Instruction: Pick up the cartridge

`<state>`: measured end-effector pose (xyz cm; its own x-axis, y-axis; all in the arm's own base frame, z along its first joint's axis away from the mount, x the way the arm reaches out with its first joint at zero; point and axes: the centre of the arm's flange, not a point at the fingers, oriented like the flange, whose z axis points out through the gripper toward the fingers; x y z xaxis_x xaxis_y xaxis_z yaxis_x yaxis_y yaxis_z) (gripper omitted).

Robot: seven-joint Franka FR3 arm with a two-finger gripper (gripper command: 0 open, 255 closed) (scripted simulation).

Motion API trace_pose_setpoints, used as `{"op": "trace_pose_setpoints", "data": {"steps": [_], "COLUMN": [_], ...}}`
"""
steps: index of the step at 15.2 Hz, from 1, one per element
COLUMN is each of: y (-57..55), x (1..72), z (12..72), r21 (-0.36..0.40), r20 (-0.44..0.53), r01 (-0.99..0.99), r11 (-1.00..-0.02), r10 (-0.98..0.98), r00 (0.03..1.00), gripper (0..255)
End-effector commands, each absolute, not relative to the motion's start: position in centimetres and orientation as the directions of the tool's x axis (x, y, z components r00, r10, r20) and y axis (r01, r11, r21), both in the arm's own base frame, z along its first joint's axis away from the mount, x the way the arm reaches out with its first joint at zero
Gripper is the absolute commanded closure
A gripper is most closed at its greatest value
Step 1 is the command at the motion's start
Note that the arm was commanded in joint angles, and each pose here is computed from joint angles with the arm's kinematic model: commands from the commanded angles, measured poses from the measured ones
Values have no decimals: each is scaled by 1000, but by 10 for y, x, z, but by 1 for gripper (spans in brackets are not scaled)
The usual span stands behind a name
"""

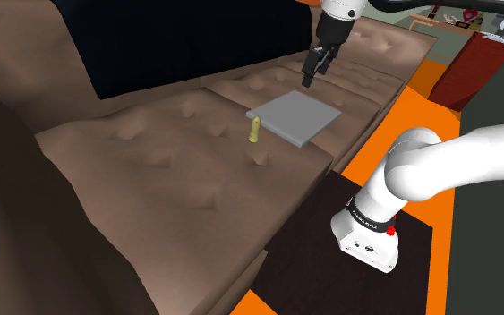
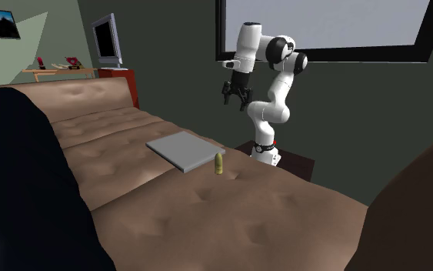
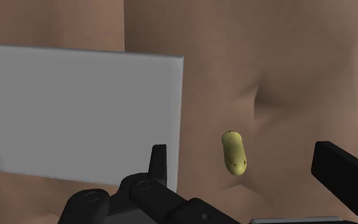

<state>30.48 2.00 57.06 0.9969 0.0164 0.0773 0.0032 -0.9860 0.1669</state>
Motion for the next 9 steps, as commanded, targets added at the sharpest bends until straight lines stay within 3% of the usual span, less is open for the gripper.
{"op": "trace_pose_setpoints", "data": {"steps": [1,9], "y": [20,25], "x": [305,365], "z": [571,487], "r21": [167,90], "r20": [77,93], "r01": [3,-115], "r11": [-986,-989], "r10": [16,-107], "r00": [997,990], "gripper": [0,0]}}
